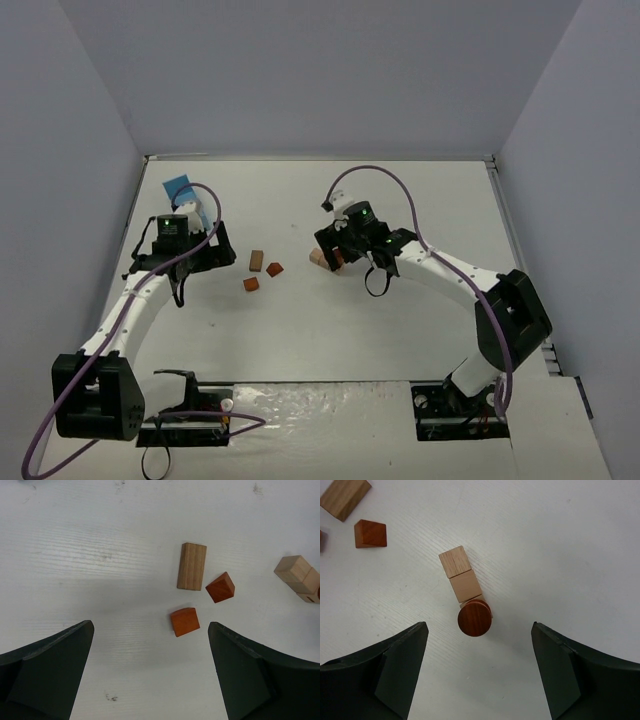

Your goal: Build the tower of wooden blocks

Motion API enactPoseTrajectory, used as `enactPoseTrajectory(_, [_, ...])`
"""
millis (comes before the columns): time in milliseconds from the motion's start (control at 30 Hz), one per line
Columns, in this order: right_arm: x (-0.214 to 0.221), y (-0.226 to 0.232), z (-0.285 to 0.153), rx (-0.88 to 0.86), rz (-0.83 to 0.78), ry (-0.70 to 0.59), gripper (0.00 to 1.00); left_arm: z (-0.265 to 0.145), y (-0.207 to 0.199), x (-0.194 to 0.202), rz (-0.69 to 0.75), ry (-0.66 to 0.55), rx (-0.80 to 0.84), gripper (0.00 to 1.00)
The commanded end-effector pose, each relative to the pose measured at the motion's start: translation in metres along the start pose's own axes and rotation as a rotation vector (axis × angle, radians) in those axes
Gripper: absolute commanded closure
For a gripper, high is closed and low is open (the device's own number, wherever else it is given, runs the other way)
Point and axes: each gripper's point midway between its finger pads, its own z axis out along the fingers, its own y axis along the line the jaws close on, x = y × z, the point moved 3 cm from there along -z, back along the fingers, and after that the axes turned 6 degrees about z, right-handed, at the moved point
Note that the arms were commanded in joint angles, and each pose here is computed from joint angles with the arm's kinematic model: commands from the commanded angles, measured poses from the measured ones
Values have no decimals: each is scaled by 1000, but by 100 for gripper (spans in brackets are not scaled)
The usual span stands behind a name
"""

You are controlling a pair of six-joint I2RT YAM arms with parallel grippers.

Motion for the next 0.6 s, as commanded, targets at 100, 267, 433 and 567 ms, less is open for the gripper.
enactPoseTrajectory(100, [-80,-30,-84,59,94,-296,11,-7,-35,-5,47,1,-11,3])
enactPoseTrajectory(267, [-68,-61,-115,117,158,-321,9,0,-40,2,-2,51,-89,7])
enactPoseTrajectory(433, [-49,-70,-133,154,175,-327,8,13,-52,1,26,96,-152,10])
enactPoseTrajectory(567, [-38,-70,-141,164,188,-328,8,22,-57,-10,45,119,-195,12])
